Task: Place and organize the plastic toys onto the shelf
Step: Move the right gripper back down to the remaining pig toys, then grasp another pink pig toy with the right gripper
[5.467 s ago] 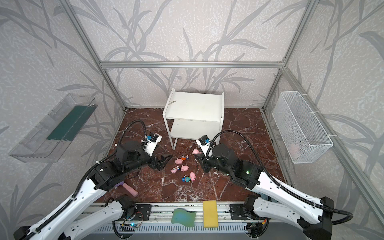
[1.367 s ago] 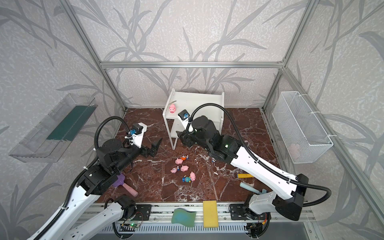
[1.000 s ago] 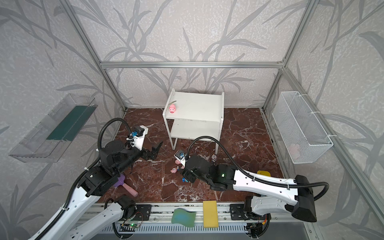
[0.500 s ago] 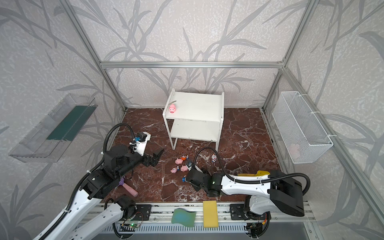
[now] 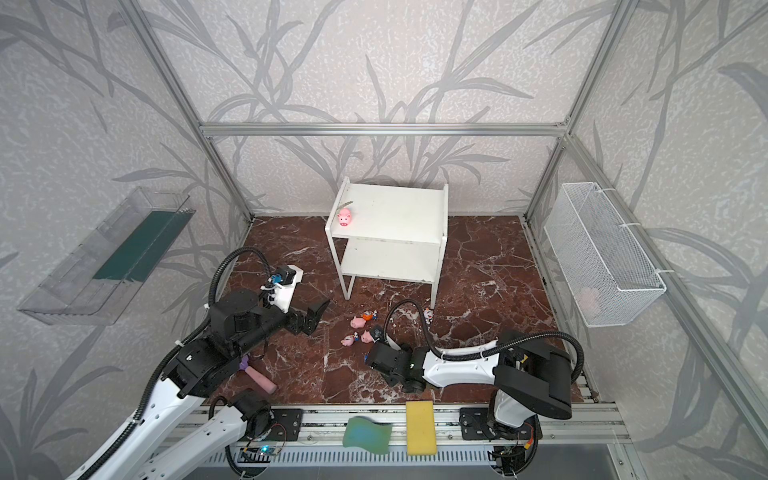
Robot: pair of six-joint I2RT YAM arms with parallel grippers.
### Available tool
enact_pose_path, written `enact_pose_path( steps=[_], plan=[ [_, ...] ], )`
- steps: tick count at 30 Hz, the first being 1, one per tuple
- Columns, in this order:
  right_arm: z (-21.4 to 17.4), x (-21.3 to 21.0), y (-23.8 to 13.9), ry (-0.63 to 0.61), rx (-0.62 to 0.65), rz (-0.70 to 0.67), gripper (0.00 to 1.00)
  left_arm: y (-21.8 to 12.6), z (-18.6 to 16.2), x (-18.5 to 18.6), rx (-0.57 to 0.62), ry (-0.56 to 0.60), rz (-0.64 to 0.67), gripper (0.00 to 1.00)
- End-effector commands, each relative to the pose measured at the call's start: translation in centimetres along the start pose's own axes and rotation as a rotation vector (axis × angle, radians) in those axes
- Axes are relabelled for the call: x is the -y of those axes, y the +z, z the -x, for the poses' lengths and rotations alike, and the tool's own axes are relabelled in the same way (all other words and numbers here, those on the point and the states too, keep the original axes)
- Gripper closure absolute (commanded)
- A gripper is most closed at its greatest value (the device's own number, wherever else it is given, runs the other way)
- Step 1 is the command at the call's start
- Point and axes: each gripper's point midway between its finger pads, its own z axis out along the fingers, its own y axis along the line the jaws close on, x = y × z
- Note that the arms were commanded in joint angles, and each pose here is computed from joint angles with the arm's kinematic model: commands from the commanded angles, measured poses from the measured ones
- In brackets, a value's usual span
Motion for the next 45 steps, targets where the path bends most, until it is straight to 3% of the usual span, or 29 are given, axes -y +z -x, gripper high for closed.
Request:
enact_pose_path(
  steps=[1, 15, 27, 36, 45],
  plan=[
    [1.5, -0.6, 0.2, 0.032, 0.026, 0.023, 0.49, -0.2, -0.3, 0.2, 0.006, 0.009, -0.012, 0.01],
    [2.0, 0.4, 1.1, 0.054, 0.024, 0.029, 0.59, -0.4, -0.5, 0.2, 0.009, 0.017, -0.007, 0.01],
    [2.8, 0.9, -0.9, 0.001, 0.062, 0.053, 0.69, -0.4, -0.5, 0.2, 0.006, 0.022, -0.009, 0.01],
    [5.0, 1.2, -5.4, -0.068, 0.121, 0.095, 0.71, -0.5, -0.4, 0.3, 0.013, 0.022, -0.014, 0.01],
    [11.5, 0.9, -14.2, -0.134, 0.351, 0.188, 0.71, -0.9, 1.4, 0.2, 0.042, 0.030, -0.009, 0.01]
  ],
)
